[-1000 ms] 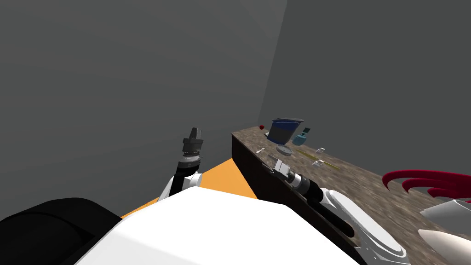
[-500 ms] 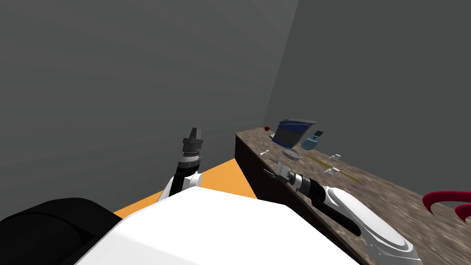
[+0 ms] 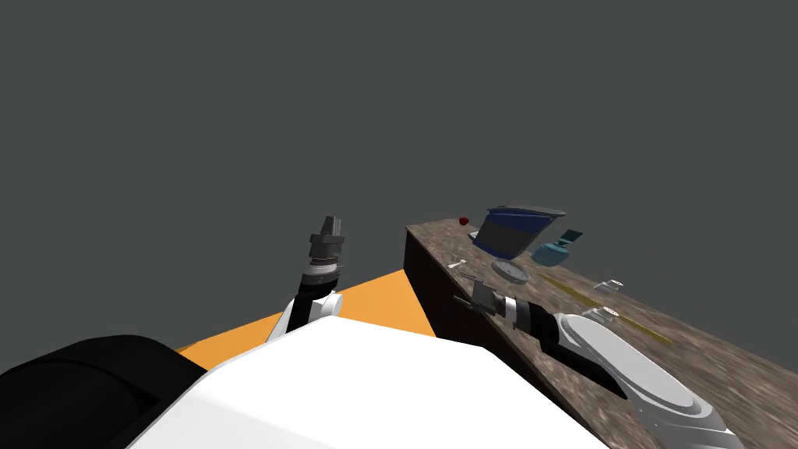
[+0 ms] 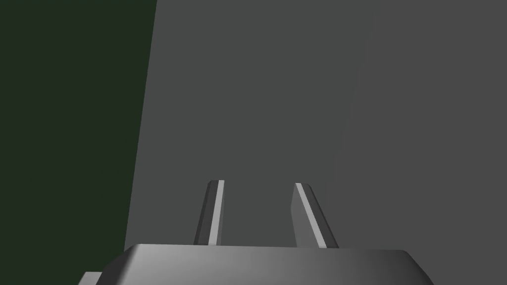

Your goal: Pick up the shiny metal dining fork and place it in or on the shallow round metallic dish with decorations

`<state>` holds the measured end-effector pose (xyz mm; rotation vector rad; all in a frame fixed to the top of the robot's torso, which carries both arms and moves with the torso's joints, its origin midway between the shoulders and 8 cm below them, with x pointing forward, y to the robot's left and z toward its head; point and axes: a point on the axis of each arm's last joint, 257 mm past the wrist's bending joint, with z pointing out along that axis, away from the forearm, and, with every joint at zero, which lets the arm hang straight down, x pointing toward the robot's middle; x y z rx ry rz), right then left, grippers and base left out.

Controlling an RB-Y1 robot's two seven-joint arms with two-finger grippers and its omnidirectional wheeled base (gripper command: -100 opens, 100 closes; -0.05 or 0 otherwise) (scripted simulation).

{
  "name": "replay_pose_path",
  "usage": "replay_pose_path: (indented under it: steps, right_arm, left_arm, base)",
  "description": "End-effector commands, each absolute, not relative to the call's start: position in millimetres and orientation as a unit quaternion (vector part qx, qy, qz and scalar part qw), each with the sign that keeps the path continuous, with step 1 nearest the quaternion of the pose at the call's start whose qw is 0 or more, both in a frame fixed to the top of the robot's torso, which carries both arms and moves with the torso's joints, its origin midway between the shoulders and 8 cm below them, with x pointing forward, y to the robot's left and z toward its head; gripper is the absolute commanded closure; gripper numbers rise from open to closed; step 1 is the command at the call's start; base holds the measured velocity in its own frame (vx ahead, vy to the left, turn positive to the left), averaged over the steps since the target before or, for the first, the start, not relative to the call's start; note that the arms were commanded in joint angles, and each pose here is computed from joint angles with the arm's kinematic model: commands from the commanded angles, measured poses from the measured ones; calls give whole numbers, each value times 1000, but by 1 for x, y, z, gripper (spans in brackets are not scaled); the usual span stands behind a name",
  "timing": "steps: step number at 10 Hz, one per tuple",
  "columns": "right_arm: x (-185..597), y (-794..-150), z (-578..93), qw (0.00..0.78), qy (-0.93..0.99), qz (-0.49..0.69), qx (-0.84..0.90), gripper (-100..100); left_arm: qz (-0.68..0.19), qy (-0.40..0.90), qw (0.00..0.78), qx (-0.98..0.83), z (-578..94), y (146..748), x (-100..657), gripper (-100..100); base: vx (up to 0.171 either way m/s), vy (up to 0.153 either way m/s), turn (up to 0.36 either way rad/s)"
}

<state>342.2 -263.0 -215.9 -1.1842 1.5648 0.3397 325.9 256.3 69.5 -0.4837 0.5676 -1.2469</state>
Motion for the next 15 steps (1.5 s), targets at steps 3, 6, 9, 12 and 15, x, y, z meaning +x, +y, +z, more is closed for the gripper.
replay_pose_path:
  steps: [3,6,9,12,15]
  right_arm:
    - [340,-304,-247,480,665,90,-565,-100]
    - [334,-343,-270,423,666,49,-613,-100]
    - [327,-383,-287,365,665,15,-652,-100]
    - [314,-436,-304,292,662,-19,-691,-100]
    - [305,-465,-310,252,659,-33,-708,-100]
  left_arm:
    - [-570,260,748,-221,69,256,326,0]
    - [-570,260,748,-221,69,256,326,0]
    - [-570,260,748,-221,69,256,326,0]
    - [-570,260,748,-221,69,256,326,0]
    - [-570,260,748,-221,69,256,326,0]
  base:
    - [40,-17,211]
    - [49,-23,210]
    - [59,-23,197]
    - [95,-42,252]
    - [54,-21,115]
